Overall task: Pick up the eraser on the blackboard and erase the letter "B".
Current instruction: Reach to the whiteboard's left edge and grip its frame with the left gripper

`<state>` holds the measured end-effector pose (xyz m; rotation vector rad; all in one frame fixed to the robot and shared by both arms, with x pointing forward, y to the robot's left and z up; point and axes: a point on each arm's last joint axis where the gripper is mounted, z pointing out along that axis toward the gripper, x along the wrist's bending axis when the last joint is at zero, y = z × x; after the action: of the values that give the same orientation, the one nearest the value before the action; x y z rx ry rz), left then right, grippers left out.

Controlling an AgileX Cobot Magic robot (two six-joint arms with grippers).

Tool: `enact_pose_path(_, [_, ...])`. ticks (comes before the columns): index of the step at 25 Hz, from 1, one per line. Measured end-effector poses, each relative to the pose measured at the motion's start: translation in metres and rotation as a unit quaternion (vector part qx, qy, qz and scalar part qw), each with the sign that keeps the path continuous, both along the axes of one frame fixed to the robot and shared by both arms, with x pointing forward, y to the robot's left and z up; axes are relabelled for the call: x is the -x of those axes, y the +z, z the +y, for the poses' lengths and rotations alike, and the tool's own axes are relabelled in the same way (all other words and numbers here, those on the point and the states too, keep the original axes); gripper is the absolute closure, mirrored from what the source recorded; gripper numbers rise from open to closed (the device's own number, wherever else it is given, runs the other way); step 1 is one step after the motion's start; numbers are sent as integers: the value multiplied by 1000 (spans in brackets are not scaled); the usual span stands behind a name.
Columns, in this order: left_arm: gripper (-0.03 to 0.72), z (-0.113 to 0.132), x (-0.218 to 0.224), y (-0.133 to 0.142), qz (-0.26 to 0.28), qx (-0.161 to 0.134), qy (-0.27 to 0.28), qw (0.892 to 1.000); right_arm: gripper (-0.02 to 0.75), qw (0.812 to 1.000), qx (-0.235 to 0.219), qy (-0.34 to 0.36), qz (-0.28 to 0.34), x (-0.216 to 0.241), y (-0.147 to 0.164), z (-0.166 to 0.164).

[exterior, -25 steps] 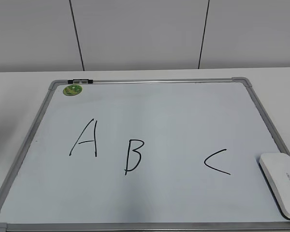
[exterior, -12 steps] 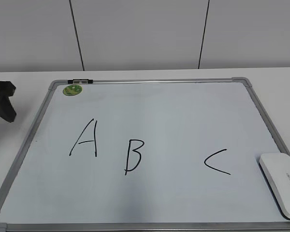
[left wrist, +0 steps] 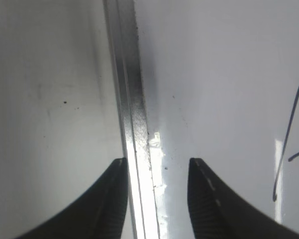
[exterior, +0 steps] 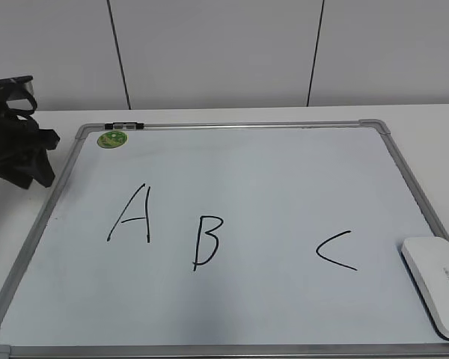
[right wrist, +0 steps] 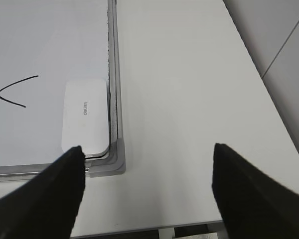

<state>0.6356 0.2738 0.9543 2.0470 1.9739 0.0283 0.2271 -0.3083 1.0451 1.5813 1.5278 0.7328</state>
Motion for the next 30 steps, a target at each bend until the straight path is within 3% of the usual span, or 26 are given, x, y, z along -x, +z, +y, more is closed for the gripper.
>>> enact_pose_path(18, [443, 6, -18, -45, 57, -3, 0, 998, 148, 1000, 0, 0, 0, 0, 0, 0])
enact_pose_path(26, [449, 11, -18, -50, 63, -3, 5, 998, 148, 1000, 0, 0, 0, 0, 0, 0])
enact_pose_path(30, [494, 11, -20, -49, 60, -3, 5, 998, 148, 1000, 0, 0, 0, 0, 0, 0])
